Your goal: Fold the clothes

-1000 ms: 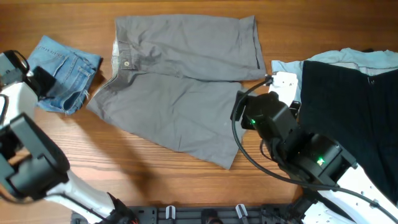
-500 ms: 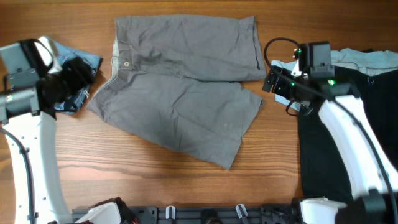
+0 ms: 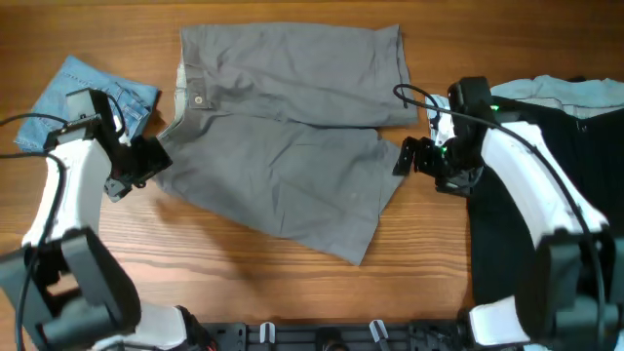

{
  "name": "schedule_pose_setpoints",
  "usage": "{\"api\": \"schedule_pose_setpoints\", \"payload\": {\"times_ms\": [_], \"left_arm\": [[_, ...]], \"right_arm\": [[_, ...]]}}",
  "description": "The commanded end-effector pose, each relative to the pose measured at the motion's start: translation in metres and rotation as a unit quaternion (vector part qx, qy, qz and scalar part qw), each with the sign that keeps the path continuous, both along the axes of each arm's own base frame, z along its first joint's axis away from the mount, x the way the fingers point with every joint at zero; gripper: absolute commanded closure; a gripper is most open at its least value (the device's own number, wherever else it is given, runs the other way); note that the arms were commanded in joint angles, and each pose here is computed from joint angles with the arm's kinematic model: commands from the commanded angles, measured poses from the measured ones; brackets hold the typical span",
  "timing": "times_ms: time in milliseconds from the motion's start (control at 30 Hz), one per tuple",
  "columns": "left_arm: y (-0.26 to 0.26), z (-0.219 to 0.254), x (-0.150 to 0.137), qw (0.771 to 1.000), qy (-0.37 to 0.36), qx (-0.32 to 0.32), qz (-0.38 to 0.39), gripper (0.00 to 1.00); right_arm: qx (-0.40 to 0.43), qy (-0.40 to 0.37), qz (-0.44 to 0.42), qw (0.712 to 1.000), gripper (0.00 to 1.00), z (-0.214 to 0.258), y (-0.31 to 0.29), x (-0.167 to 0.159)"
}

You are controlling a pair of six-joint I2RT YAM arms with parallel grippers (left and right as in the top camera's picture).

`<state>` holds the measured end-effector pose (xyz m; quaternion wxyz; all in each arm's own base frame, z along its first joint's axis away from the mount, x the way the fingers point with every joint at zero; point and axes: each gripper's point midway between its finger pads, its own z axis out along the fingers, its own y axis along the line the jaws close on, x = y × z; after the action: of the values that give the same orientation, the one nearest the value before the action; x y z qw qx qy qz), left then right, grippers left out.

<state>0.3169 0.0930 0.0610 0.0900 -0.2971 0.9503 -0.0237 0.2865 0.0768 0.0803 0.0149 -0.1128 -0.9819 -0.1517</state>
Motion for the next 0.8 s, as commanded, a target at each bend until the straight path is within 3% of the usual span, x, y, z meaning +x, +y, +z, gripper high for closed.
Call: {"api": "schedule_pose_setpoints", "payload": {"times_ms": [0,67,167,233,333,500,767], "left_arm": [[0.014,-0.027,0.004,1.000,0.019,0.009,0.020,0.19],[0.014,-0.037,0.005,0.999,0.026,0.007,0.020,0.28],[0.014,-0.041,0.003,0.999,0.033,0.004,0.020,0.81],[0.014,-0.040,0.003,0.999,0.034,0.004,0.020,0.96],[0.013,-0.038,0.000,0.999,0.037,0.003,0.020,0.96],[0.012,-0.029,-0.001,0.999,0.031,0.005,0.020,0.96],[0.009,-0.027,-0.004,0.999,0.033,-0.002,0.019,0.96]], "right_arm": [[0.020,-0.044,0.046,0.998,0.00,0.038,0.024,-0.015],[0.006,-0.033,0.033,0.999,0.00,0.042,0.030,-0.029],[-0.017,0.002,0.022,1.000,0.01,0.024,0.036,-0.048],[-0.019,0.022,0.030,0.999,0.10,0.004,0.041,-0.062],[0.037,0.040,0.073,0.996,0.21,-0.019,0.067,-0.085],[0.042,0.047,0.090,0.994,0.24,-0.062,0.079,-0.115],[0.084,-0.010,0.125,0.989,0.35,-0.066,0.096,-0.100]]}}
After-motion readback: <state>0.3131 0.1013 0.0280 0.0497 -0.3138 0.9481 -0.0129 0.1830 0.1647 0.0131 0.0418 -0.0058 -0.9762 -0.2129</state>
